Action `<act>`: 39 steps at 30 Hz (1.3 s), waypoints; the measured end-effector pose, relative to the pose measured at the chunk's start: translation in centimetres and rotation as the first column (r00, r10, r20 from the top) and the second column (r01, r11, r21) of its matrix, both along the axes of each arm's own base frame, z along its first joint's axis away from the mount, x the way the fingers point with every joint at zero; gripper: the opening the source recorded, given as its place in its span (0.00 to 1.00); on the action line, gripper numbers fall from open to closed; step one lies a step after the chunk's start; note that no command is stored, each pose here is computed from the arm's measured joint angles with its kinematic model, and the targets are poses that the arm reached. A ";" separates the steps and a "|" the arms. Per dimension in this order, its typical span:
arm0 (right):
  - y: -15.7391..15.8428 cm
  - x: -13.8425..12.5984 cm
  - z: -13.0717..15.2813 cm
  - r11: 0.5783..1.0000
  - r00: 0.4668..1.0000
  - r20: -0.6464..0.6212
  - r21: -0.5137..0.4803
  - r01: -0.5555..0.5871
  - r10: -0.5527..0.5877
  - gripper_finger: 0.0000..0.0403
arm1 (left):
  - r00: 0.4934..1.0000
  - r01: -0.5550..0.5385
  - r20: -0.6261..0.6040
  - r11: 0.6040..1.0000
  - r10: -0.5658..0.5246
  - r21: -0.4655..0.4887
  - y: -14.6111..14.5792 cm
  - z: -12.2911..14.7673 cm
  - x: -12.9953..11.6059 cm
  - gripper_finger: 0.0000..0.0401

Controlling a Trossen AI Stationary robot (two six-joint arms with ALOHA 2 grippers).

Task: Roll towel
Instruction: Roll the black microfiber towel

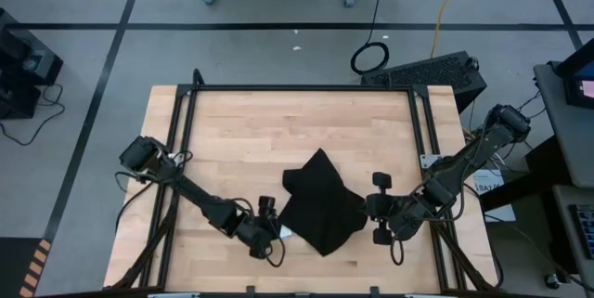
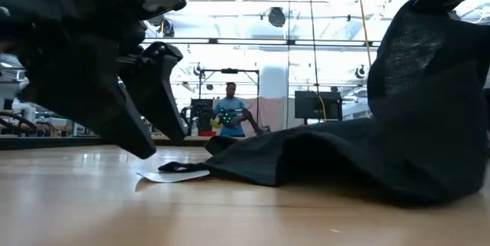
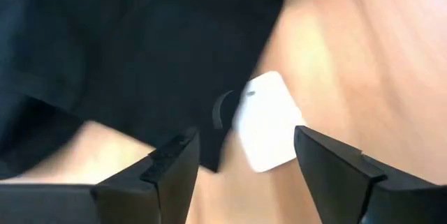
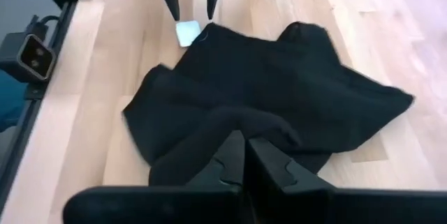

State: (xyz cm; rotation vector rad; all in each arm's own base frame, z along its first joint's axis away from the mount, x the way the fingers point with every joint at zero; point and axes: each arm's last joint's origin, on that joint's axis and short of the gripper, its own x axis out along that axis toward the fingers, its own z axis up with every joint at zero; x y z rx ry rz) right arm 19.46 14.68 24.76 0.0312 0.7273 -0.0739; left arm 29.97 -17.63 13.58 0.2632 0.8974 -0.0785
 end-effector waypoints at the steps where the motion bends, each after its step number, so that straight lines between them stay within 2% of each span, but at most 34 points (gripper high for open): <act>1: 0.0 0.0 0.0 1.000 1.000 0.007 -0.005 0.007 -0.007 0.00 | 1.000 0.008 -0.001 1.000 -0.008 0.025 0.0 0.0 0.0 0.58; 7: 0.0 0.0 0.1 1.000 1.000 0.014 -0.009 0.014 -0.014 0.00 | 0.996 0.089 -0.025 0.989 -0.087 0.119 1.3 -0.8 0.3 0.49; 14: 0.0 0.0 0.0 1.000 1.000 0.014 0.005 0.025 -0.025 0.00 | 0.989 0.133 -0.078 0.990 -0.129 0.054 3.8 -1.3 1.1 0.35; 18: 0.0 0.0 0.0 1.000 1.000 0.014 0.003 0.024 -0.024 0.00 | 0.979 0.193 -0.074 0.981 -0.192 0.001 4.4 -1.3 1.7 0.22; 23: -0.1 0.0 0.0 1.000 1.000 0.008 -0.001 0.023 -0.023 0.00 | 0.979 0.179 -0.096 0.984 -0.178 0.003 5.3 -1.4 1.9 0.03; 27: 0.0 -0.1 0.0 1.000 1.000 0.000 0.006 0.017 -0.017 0.00 | 0.980 0.177 -0.091 0.984 -0.175 0.008 5.4 -0.7 1.6 0.01; 31: 0.5 -0.3 0.0 0.999 1.000 -0.013 0.038 -0.017 0.017 0.00 | 0.983 0.184 -0.023 0.983 -0.183 0.003 4.9 1.7 1.0 0.01; 39: 1.9 -0.9 -0.8 0.996 0.999 -0.038 0.079 -0.031 0.034 0.01 | 0.992 0.116 0.035 0.987 -0.121 0.115 5.0 5.9 -1.4 0.00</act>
